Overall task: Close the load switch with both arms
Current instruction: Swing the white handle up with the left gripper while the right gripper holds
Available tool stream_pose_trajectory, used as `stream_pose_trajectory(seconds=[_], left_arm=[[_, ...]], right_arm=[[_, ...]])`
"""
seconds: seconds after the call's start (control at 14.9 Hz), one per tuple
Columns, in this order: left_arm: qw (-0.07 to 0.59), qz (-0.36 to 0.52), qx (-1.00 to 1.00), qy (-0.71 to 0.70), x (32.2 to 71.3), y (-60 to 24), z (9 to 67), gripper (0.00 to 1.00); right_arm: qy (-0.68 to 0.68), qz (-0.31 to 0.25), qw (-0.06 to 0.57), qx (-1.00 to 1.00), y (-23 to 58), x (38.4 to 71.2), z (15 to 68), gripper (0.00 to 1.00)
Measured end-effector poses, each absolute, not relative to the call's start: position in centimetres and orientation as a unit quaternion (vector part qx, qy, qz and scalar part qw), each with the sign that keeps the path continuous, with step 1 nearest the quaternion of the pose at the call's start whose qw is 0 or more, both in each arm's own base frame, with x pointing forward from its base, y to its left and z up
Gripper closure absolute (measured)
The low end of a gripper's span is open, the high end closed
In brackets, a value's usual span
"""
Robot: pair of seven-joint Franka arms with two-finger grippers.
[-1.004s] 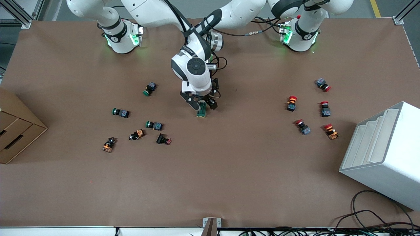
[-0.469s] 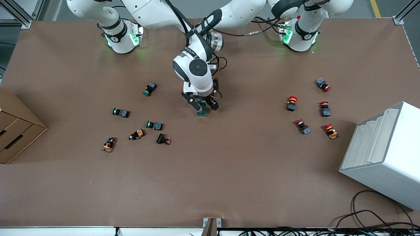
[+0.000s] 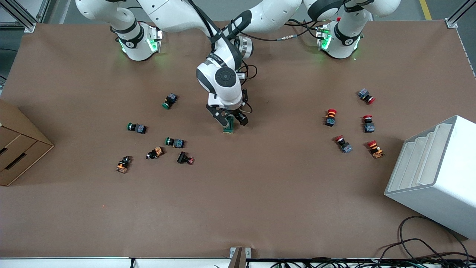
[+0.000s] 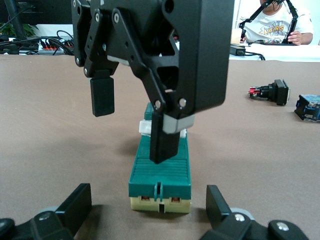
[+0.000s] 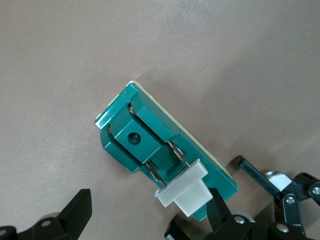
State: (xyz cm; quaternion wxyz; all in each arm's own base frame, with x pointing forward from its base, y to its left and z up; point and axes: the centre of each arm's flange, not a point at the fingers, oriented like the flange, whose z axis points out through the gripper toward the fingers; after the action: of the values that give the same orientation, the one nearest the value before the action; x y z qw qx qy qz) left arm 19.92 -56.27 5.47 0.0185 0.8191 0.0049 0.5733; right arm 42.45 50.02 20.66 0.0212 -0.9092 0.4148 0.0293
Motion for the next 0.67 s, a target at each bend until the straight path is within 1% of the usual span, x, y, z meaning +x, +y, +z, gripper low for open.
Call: stream_pose_trajectory(seconds=[0.27,0.4,0.54,0.67], left_arm=[[0.019,0.573,0.819,0.005,19.9,-56.3,5.5,0.00],[0.019,0.573,0.819,0.005,19.9,-56.3,5.5,0.00],[0.019,0.573,0.819,0.005,19.9,-56.3,5.5,0.00],[0.019,0.573,0.819,0.005,19.9,-56.3,5.5,0.00]], right_arm=[[0.419,0.029,0.025,-0.907,49.9,43.2,21.9,0.00],[0.425,0.011,0.061,-0.903,50.0,45.4,23.1,0.00],[0.429,0.003,0.073,-0.900,49.4,47.2,23.6,0.00],[0.427,0.001,0.076,-0.901,49.2,48.0,23.6,0.00]])
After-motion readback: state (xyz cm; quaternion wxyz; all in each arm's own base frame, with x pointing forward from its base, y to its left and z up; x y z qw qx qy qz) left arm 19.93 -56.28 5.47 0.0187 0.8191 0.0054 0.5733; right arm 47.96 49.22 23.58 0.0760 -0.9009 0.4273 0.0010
